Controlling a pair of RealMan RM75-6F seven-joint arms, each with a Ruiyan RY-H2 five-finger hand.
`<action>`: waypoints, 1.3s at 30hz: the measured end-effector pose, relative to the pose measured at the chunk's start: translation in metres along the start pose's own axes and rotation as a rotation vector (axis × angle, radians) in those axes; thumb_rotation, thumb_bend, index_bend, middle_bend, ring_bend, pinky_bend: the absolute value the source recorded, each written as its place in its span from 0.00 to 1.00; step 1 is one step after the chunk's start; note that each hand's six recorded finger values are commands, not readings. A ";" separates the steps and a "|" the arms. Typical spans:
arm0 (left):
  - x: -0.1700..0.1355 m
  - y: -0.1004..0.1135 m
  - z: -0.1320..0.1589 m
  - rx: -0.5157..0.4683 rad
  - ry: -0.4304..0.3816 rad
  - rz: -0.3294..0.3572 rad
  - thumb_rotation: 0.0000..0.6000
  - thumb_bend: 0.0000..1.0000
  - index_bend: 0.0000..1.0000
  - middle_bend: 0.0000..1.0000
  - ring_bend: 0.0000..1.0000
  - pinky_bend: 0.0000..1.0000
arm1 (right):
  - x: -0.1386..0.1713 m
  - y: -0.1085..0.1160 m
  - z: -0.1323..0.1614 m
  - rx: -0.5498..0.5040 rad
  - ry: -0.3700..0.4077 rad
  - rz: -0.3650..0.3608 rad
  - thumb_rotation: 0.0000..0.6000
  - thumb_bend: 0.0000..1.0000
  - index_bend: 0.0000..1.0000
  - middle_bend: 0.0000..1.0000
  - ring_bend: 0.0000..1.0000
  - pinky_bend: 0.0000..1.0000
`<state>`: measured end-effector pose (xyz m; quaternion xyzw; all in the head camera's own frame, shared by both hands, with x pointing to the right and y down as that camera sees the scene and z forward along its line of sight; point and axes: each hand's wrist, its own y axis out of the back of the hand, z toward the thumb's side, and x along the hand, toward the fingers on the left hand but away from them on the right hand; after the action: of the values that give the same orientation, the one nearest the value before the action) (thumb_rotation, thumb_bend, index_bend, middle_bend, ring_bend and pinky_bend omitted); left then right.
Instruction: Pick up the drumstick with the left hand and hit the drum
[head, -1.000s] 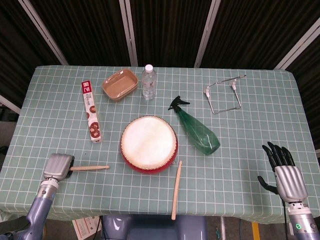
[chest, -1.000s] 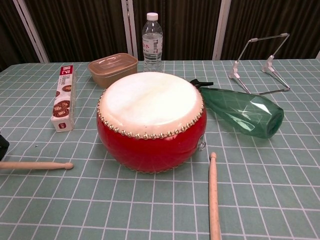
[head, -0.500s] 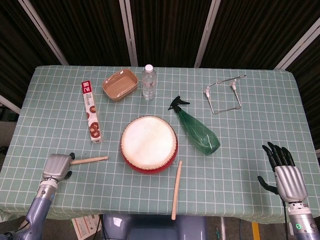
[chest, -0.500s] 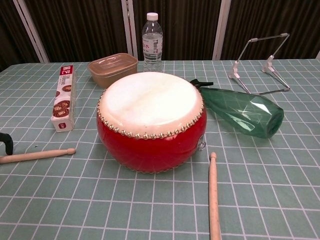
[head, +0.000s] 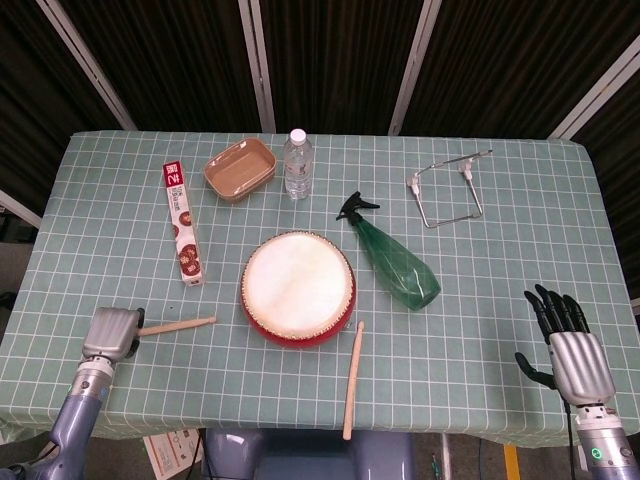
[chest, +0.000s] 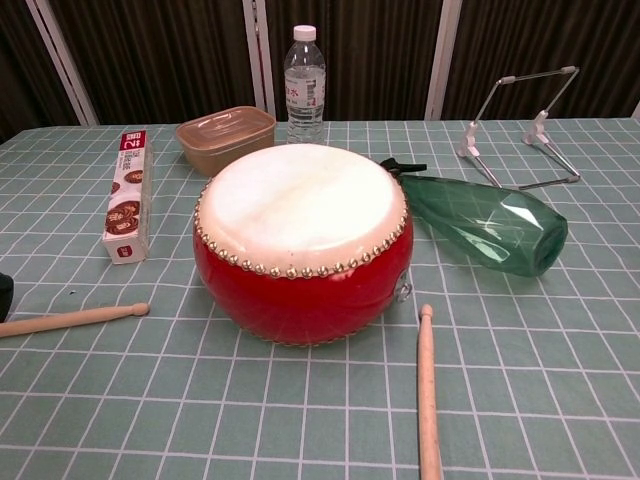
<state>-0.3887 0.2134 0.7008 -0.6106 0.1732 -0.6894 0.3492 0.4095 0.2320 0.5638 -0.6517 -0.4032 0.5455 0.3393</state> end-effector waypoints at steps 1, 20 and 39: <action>0.000 0.000 0.000 0.001 0.001 0.000 1.00 0.31 0.46 0.97 1.00 1.00 | 0.000 0.000 0.000 0.000 -0.001 0.000 1.00 0.31 0.00 0.00 0.00 0.00; 0.003 -0.011 -0.003 0.004 0.024 -0.036 1.00 0.66 0.69 0.99 1.00 1.00 | 0.000 0.000 -0.001 -0.011 -0.006 0.005 1.00 0.31 0.00 0.00 0.00 0.00; -0.038 0.062 0.007 -0.128 -0.081 0.136 1.00 0.71 0.79 0.99 1.00 1.00 | 0.000 0.000 -0.001 -0.018 -0.015 0.005 1.00 0.31 0.00 0.00 0.00 0.00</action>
<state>-0.3645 0.1981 0.6340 -0.6458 0.2438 -0.6265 0.3620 0.4107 0.2321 0.5637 -0.6516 -0.4091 0.5476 0.3290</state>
